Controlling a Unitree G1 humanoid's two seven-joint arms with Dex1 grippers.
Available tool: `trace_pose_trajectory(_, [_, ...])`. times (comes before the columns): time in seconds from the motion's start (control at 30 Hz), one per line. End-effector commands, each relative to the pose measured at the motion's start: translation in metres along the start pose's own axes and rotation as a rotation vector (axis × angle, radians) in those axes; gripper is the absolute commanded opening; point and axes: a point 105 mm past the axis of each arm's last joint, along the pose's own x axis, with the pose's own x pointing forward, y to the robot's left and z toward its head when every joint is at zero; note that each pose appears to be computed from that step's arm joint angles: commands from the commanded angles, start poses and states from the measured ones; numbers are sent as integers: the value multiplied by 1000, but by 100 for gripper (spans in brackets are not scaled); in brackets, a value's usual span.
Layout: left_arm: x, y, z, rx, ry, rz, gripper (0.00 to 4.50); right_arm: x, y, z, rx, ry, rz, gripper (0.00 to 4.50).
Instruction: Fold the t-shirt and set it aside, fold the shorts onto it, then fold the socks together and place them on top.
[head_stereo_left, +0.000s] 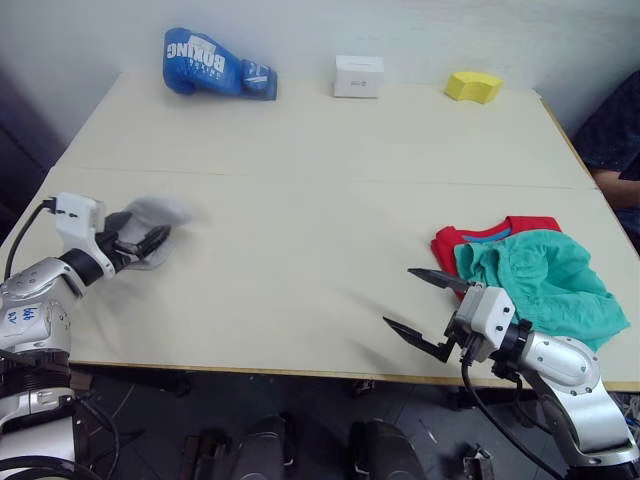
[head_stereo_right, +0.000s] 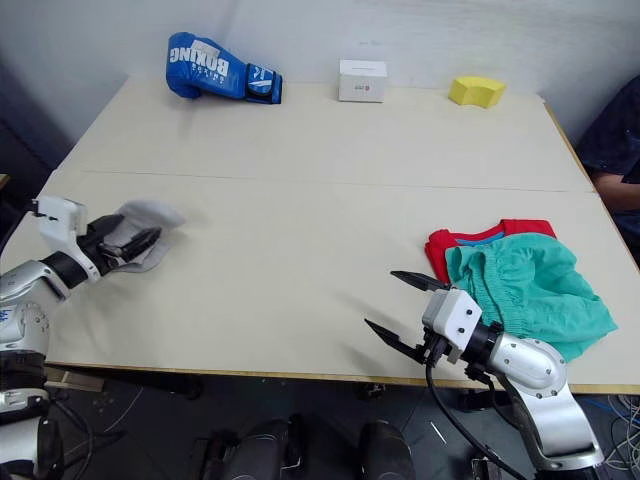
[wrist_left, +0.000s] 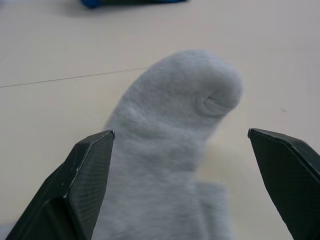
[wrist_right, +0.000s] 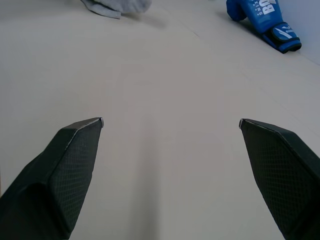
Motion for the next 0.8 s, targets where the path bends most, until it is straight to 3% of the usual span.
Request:
trace_pose_trajectory(0.03, [-6,25,1,-16,-22,131,450,1,2,12,-34,-39,-3,447])
trace_pose_trajectory(0.17, [-13,27,-2,-2,-27,108,450,0,1,11,-34,-35,-14,447])
trace_pose_trajectory(0.3, [-24,8,19,74,-99,-89,450,-1,2,10,-30,-31,-17,447])
trace_pose_trajectory(0.37, [-30,-5,21,163,-61,-208,450,-1,3,10,-27,-30,-16,447])
trace_pose_trajectory(0.53, [-41,-14,-9,387,214,-363,450,0,4,9,-22,-31,-13,447])
trace_pose_trajectory(0.8, [-11,-5,-28,404,308,-250,450,2,5,10,-24,-34,3,447])
